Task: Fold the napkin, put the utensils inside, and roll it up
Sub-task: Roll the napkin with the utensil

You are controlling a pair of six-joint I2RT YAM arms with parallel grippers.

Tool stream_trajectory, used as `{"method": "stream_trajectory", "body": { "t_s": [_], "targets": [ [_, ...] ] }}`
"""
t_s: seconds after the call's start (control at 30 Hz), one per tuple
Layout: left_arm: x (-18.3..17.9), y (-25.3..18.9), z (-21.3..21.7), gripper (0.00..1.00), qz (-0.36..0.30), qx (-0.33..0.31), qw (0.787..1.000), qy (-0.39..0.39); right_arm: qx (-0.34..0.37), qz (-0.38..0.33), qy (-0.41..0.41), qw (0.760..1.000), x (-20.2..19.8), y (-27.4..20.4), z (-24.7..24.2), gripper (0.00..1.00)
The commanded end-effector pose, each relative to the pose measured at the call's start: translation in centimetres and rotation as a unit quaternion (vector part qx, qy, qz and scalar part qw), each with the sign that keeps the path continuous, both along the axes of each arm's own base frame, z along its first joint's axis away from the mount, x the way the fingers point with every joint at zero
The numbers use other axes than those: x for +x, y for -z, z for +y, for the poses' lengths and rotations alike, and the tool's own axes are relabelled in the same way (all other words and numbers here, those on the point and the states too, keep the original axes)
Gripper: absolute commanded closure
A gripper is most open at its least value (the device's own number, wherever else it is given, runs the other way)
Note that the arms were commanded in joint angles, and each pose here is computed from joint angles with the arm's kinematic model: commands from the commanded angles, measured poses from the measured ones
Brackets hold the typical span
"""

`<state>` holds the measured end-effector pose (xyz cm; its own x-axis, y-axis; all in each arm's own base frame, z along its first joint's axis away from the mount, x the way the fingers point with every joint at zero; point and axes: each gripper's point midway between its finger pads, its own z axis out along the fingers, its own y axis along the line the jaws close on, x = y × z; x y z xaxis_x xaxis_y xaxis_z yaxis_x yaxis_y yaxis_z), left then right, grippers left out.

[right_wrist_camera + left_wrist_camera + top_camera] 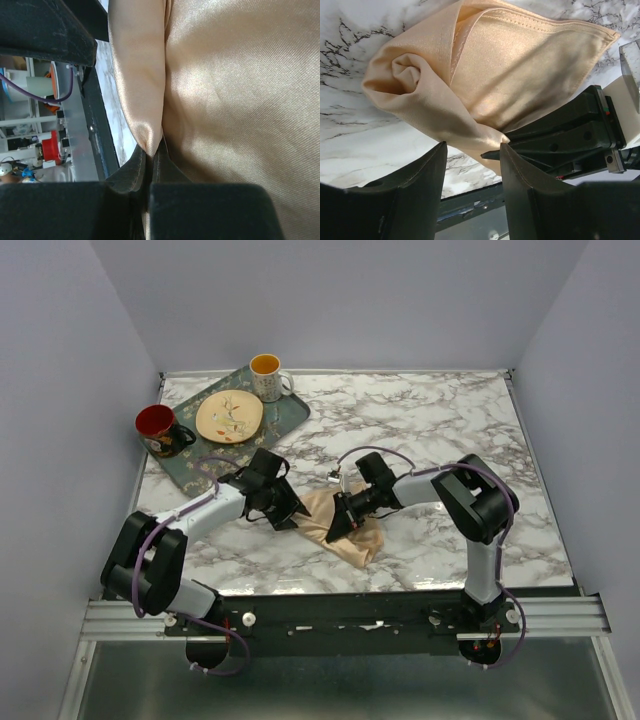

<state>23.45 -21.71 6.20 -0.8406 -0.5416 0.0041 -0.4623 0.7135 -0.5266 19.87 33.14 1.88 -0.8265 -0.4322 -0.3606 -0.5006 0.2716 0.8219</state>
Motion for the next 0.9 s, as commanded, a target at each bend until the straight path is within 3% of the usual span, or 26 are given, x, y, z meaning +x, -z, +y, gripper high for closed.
{"method": "stream_trajectory", "body": {
  "t_s": [0.0,0.27,0.47,0.87],
  "targets": [
    [-0.9,-0.7,0.2,0.47,-0.002,-0.005,1.0,0.0,-0.035,0.004,0.018,0.999,0.6,2.0,-0.6,0.99],
    [-1.0,-1.6,0.7,0.52,-0.02,0.006,1.0,0.011,-0.045,0.009,0.026,0.999,0.6,2.4,-0.8,0.99],
    [-2.3,-0.3,0.0,0.46,0.014,-0.01,1.0,0.023,-0.043,0.014,0.023,0.999,0.6,2.4,-0.7,0.99],
    [-1.6,0.8,-0.9,0.42,0.003,-0.034,0.999,0.009,-0.041,0.024,0.023,0.999,0.5,2.6,-0.8,0.99]
  ]
}}
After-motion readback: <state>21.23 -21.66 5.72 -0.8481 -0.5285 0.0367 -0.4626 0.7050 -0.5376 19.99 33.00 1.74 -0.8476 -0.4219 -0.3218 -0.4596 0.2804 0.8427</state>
